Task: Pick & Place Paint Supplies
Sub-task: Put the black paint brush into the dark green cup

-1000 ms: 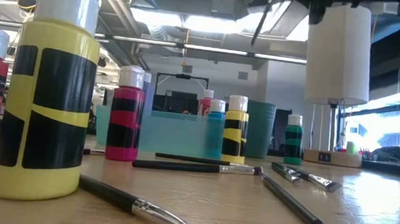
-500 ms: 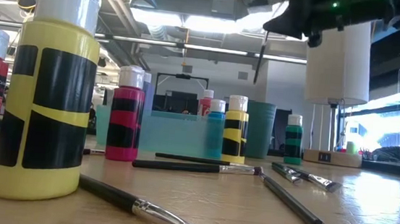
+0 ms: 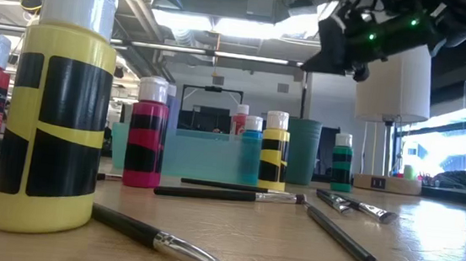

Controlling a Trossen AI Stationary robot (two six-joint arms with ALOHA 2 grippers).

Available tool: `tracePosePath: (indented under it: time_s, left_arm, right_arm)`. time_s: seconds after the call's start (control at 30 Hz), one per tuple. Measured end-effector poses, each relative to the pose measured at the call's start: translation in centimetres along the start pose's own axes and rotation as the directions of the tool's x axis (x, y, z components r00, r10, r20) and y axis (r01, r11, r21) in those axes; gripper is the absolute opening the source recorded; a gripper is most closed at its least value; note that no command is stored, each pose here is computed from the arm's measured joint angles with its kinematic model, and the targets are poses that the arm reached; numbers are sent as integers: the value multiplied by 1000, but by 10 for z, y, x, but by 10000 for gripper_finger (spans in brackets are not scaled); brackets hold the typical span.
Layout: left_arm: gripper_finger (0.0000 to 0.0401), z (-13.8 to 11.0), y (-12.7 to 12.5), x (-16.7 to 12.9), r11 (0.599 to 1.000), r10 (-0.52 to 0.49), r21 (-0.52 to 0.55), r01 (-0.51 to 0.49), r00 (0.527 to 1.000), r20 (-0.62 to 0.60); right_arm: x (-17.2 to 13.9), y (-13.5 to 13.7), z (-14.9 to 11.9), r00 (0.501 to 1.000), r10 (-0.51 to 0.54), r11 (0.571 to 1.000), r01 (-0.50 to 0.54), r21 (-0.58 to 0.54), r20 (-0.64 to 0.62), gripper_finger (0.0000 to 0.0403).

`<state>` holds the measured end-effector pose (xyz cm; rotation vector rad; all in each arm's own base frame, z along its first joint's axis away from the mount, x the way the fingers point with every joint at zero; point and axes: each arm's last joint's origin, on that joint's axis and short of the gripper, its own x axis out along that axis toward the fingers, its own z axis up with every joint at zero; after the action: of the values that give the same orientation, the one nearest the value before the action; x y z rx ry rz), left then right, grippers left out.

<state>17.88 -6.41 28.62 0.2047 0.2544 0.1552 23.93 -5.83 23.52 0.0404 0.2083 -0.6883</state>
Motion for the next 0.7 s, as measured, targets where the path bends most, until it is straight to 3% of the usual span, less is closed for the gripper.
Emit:
tracePosePath:
  time_s: [0.37,0.7]
  left_arm:
    - [107,-1,-1,1,999,-1,39,1,1000,-6]
    - [108,-1,0,1,998,32,63,-31,999,-6]
  right_arm:
    - [18,-9,-16,994,-65,997,68,40,-87,12]
    - [20,-9,-16,996,-19,999,23,40,-84,106]
